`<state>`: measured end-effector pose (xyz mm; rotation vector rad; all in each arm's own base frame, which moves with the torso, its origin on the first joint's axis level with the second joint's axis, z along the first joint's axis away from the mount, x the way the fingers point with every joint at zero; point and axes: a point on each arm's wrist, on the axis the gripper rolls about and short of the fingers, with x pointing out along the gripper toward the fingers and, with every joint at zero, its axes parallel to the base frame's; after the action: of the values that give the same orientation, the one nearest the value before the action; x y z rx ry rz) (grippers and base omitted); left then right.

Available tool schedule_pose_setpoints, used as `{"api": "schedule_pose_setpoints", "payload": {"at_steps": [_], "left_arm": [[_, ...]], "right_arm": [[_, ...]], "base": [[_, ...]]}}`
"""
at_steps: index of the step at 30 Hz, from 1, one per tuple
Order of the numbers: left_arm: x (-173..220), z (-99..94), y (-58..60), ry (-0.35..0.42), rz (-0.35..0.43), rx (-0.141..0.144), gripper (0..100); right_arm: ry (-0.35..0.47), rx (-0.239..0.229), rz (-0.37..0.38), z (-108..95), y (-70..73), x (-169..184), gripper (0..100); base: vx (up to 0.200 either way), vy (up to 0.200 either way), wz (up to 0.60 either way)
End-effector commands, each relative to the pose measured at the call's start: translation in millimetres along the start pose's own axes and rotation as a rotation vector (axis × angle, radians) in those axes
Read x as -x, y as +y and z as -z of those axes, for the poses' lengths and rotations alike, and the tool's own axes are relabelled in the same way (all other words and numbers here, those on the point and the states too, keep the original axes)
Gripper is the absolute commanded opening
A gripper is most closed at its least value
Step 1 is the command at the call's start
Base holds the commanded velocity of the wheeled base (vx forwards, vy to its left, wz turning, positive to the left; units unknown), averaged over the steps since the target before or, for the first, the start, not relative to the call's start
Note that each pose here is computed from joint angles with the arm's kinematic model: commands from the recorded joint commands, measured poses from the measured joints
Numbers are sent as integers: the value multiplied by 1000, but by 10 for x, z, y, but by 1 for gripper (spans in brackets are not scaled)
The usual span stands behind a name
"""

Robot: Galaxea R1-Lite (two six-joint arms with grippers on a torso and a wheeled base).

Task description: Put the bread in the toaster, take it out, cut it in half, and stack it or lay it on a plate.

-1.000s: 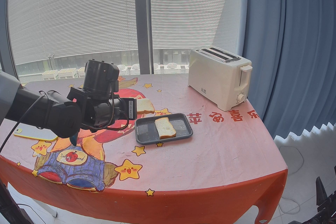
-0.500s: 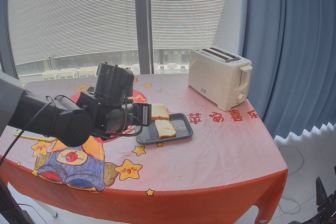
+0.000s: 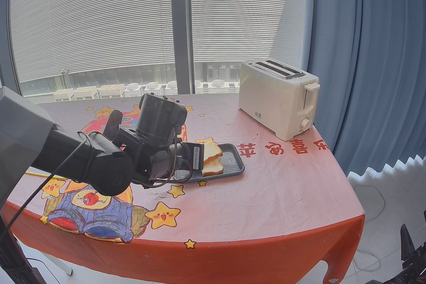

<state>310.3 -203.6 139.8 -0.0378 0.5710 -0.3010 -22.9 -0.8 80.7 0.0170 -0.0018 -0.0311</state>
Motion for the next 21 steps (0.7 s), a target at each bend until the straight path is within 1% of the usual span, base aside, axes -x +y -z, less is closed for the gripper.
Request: {"api": "schedule_pose_setpoints", "payload": {"at_steps": [1,5,9,13,16,19,21], "left_arm": [[-39,51,-2,18,-4,-3,100],[-31,83,2,27,-5,-9,100],[26,24,-1,6,1,-4,100],[224,-103,1,-46,17,6,100],[333,-113,17,-59,23,8,100],[472,-174,31,-89,30,14,100],[571,-237,46,-119,36,23,100]], "right_arm": [[0,0,0,48,-1,0,100],[0,0,0,48,-1,0,100],[0,0,0,48,-1,0,100],[0,0,0,48,-1,0,100],[0,0,0,48,-1,0,100],[0,0,0,48,-1,0,100],[0,0,0,48,-1,0,100]], "base": [[0,0,0],[0,0,0],[0,0,0],[0,0,0],[0,0,0],[0,0,0],[0,0,0]]}}
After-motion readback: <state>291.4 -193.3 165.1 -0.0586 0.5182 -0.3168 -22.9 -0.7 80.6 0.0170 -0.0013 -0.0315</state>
